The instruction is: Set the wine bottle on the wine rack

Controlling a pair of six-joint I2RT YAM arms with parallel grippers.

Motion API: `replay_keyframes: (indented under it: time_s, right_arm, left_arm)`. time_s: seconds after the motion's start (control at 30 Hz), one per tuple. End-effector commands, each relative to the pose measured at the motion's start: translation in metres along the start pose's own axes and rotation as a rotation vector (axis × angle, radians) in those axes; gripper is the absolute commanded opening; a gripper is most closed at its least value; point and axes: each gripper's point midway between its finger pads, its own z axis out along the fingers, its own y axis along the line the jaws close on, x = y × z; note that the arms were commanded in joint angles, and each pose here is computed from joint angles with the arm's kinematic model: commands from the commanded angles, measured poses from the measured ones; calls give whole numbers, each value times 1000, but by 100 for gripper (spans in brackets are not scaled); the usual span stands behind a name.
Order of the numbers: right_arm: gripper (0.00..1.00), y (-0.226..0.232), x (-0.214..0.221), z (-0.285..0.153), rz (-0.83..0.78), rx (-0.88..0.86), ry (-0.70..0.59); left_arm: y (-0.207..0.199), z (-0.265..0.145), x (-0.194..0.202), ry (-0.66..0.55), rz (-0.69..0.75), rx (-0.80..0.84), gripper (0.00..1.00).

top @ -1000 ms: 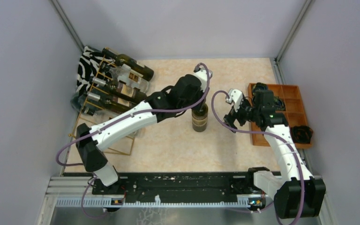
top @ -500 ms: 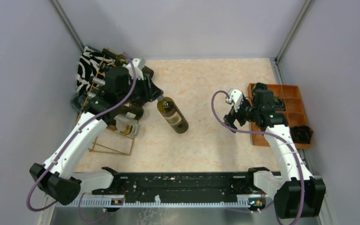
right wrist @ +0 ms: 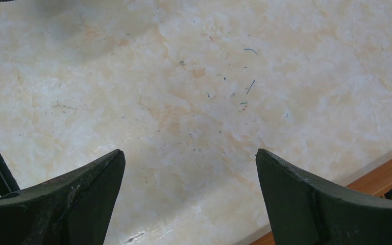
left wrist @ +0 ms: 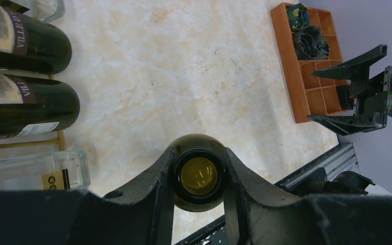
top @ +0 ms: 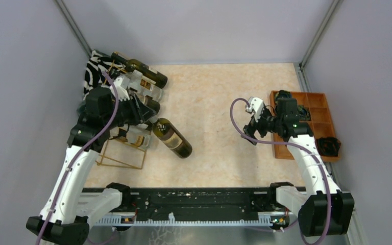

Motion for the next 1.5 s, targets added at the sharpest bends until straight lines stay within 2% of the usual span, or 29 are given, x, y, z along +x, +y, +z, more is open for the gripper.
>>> replay_keyframes:
  time_s: [0.0, 0.2, 0.43, 0.7, 0.97, 1.23, 1.47]
  right_arm:
    - [98, -2, -7, 0, -19, -13, -35]
    - [98, -2, -6, 1, -17, -11, -30]
    - [98, -3, -5, 2, -13, -13, -26]
    - [98, -1, -4, 3, -9, -24, -25]
    - [98, -1, -3, 4, -9, -30, -23]
    - [98, 1, -3, 5, -6, -38, -27]
    - [98, 1, -4, 4, -7, -37, -29]
  left_arm:
    - [-1, -20, -9, -55, -11, -1, 0]
    - [34, -28, 2, -41, -35, -114, 0]
    - [61, -44, 0, -49, -59, -201, 0]
    - [96, -62, 1, -65, -58, -372, 0]
    - [94, -79, -8, -112, -65, -404, 0]
    - [89, -113, -14, -190, -51, -499, 0]
    - [107, -109, -14, -214, -52, -558, 0]
